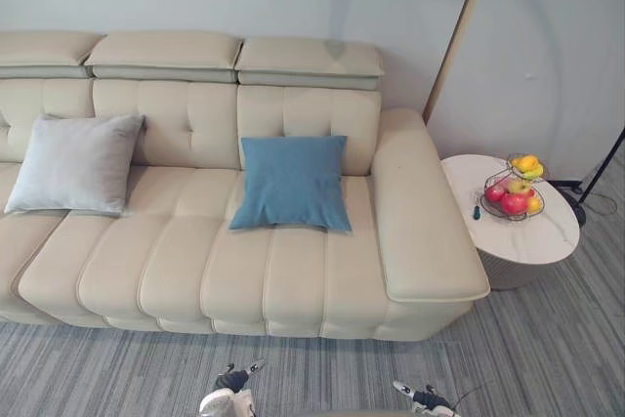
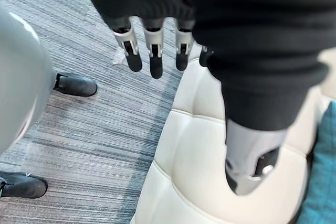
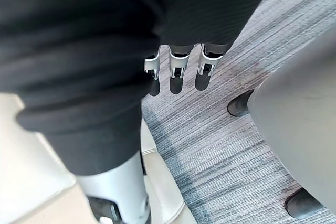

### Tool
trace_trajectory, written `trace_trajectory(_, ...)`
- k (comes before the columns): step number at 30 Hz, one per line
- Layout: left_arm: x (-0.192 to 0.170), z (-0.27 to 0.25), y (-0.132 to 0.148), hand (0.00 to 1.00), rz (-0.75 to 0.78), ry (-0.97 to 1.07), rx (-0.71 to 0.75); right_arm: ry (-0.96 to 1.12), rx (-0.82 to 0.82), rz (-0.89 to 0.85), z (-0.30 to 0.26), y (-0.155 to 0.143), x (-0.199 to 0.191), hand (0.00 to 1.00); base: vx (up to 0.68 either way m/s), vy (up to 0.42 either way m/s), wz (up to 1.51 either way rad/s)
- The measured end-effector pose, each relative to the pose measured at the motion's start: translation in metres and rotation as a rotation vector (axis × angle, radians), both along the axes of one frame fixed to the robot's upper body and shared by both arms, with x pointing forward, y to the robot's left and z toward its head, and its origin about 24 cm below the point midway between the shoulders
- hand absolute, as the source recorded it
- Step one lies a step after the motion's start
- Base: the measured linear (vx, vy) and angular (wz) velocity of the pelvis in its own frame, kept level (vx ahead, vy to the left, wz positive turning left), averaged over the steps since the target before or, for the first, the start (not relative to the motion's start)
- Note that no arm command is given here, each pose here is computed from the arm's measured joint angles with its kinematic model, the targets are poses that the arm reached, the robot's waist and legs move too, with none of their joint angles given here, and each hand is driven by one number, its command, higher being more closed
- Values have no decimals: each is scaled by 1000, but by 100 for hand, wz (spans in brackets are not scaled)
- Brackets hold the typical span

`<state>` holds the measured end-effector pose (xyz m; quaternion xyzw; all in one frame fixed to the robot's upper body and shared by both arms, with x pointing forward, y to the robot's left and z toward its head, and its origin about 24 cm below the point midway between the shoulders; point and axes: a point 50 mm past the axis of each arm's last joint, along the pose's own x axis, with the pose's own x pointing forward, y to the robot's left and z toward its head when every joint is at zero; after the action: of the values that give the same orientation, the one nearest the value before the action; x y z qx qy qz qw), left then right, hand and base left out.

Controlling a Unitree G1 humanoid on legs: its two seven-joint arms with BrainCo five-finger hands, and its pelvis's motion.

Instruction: Pick up cushions and gather them together orderly.

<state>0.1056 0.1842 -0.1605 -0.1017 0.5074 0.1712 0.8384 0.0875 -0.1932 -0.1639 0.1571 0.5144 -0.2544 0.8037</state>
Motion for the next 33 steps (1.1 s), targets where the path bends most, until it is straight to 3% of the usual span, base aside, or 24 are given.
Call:
trace_trajectory(15, 27, 6, -9, 0, -33, -60, -24, -97, -4, 70, 10, 7, 35, 0, -22, -56, -128)
trace_trajectory(22, 20, 3, -19, 0, -82, -37, -39, -93, -52, 35, 12, -13, 31, 0, 39, -163, -94)
trace_trajectory(33, 32, 12, -10, 0, 26, -138, -34, -76, -51, 80, 11, -8, 35, 0, 141, -52, -133)
